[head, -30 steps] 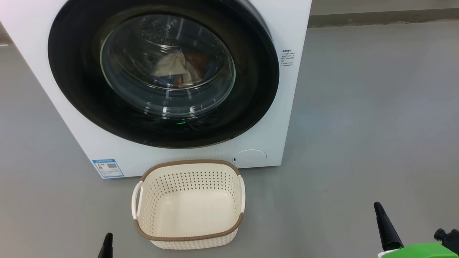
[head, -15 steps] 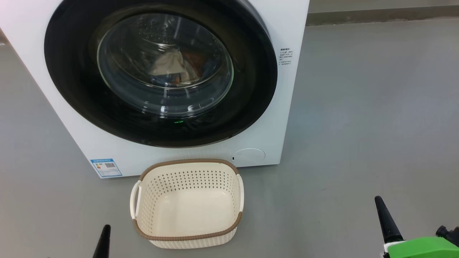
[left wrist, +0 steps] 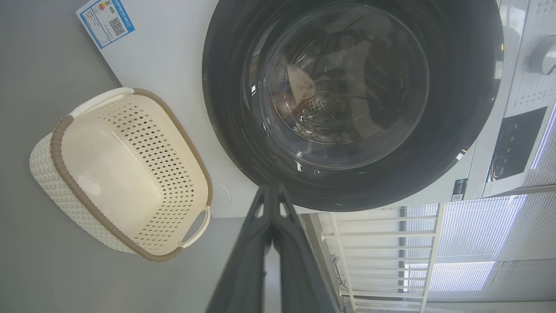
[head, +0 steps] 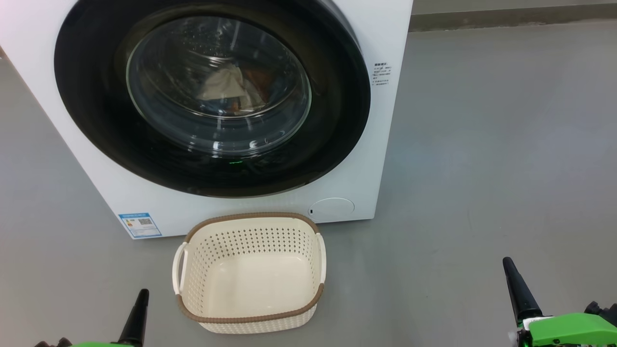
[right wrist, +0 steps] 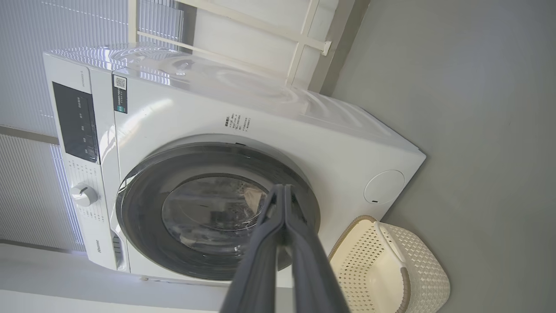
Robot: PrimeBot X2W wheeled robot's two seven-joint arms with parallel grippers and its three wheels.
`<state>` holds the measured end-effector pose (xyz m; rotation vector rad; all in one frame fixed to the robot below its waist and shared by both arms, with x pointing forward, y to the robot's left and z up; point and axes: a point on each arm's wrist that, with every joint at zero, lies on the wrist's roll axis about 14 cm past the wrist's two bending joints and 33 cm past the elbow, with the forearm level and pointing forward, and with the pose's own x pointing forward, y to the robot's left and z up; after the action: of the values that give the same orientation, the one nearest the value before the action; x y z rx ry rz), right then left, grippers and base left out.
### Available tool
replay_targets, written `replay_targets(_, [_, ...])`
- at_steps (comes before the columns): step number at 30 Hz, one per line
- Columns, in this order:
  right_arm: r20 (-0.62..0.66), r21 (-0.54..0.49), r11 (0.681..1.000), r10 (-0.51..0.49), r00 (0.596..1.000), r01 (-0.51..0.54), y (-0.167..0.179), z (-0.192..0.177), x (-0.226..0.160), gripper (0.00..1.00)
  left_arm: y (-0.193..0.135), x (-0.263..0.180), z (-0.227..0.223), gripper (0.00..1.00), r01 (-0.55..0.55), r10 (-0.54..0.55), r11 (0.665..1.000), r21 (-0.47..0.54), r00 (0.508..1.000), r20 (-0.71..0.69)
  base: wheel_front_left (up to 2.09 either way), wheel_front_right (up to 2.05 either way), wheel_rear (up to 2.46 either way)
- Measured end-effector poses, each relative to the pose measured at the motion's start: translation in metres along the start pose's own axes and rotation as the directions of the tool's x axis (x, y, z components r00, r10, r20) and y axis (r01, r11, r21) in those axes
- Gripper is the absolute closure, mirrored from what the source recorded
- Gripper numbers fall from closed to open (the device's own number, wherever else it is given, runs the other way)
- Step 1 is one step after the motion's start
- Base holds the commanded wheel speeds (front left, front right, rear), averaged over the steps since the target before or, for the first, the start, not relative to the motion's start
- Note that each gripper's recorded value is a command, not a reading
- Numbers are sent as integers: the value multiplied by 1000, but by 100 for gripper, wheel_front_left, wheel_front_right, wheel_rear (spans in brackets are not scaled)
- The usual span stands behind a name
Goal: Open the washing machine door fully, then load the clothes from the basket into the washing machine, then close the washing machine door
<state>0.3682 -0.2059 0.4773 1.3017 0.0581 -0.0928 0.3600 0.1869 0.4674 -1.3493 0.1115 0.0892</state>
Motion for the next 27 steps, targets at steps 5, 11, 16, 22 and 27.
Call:
replay_targets(5, [-3, 59, 998, -5, 1000, 5, -2, 0, 0, 100, -2, 2, 0, 100, 8, -8, 999, -50, 1000, -5, 0, 0, 0])
replay_targets(11, [-4, 127, 992, 6, 1000, -5, 1, 1, 3, 100, -6, 6, 0, 100, 22, -23, 994, -111, 1000, -11, 0, 0, 0])
replay_targets(16, [3, 186, 982, 11, 1000, -11, 2, 4, 4, 100, -9, 10, 2, 100, 32, -34, 986, -165, 999, -9, 0, 0, 0])
replay_targets(22, [3, 253, 967, 21, 1000, -21, 5, 4, 7, 100, -15, 14, 2, 100, 49, -54, 973, -224, 998, -16, 0, 0, 0])
replay_targets(27, [5, 262, 965, 26, 1000, -27, 6, 5, 8, 100, -18, 15, 2, 100, 58, -63, 972, -228, 998, -17, 0, 0, 0])
